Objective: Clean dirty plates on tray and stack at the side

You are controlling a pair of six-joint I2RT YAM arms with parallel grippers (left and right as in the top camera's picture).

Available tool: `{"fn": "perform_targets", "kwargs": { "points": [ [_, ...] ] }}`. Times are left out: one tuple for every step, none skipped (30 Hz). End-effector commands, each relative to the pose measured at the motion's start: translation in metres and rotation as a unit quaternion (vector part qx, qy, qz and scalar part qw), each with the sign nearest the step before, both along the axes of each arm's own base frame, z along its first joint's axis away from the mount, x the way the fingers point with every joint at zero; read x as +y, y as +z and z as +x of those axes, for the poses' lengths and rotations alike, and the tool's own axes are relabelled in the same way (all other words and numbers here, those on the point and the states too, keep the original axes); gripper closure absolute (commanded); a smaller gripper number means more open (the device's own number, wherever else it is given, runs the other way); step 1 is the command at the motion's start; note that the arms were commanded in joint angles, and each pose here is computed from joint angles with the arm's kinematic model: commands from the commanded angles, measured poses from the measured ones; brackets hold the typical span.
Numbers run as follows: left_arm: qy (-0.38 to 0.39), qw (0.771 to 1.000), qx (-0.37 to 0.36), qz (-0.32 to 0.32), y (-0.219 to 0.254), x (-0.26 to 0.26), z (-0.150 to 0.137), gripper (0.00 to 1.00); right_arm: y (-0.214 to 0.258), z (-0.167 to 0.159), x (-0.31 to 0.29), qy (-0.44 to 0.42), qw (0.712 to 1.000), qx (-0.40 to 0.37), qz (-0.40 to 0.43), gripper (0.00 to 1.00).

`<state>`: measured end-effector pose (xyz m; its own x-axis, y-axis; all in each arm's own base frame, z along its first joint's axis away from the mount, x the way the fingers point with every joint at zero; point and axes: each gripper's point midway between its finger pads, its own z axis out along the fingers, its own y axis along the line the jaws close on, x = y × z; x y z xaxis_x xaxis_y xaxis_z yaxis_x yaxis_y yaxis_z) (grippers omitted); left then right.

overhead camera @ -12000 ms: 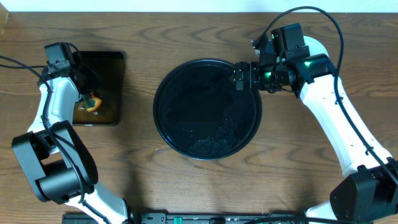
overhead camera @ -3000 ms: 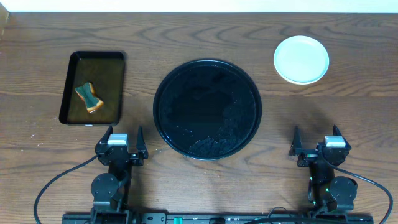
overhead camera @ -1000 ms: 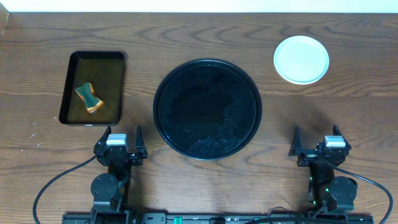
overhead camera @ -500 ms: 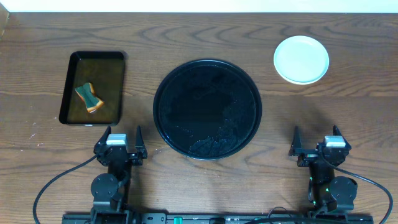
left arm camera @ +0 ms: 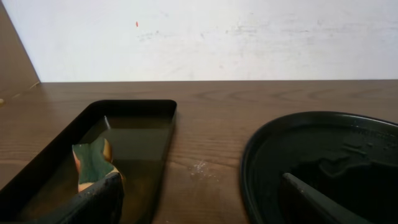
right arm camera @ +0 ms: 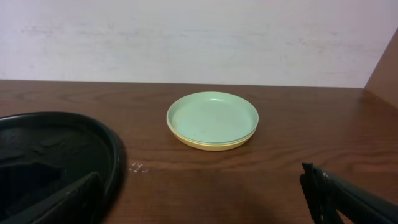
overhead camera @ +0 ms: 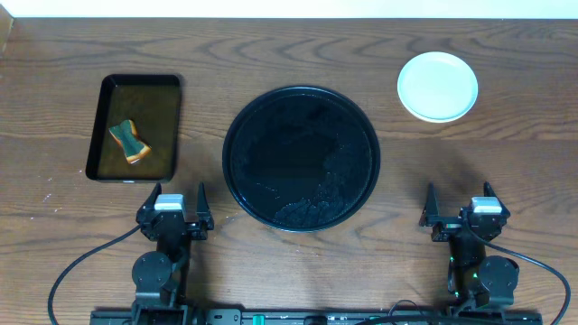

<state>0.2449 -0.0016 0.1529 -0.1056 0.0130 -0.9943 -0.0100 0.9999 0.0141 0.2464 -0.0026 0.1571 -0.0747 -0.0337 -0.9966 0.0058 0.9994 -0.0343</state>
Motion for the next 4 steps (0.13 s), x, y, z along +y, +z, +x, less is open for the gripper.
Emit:
{"fn": "perform_targets", "kwargs": {
  "points": [
    [0.019, 1.0, 0.025, -0.002, -0.0165, 0.0062, -0.0013, 0.21, -0.0007, -0.0003, -0.0032, -0.006, 1.0, 0.0, -0.006, 0.01],
    [0.019, 0.999, 0.025, -0.002, -0.0165, 0.0062, -0.0013, 0.2, -0.0007, -0.0003, -0.0032, -0.006, 1.0, 0.0, -0.006, 0.01],
    [0.019, 0.999, 0.025, -0.002, -0.0165, 0.0062, -0.0013, 0.2, -0.0007, -0.0003, -0.0032, -0.006, 1.0, 0.0, -0.006, 0.01],
    [0.019, 1.0, 0.025, -0.002, -0.0165, 0.0062, -0.0013, 0.21, -0.0007, -0.0003, -0.0032, -0.006, 1.0, 0.0, -0.006, 0.01]
  ]
}}
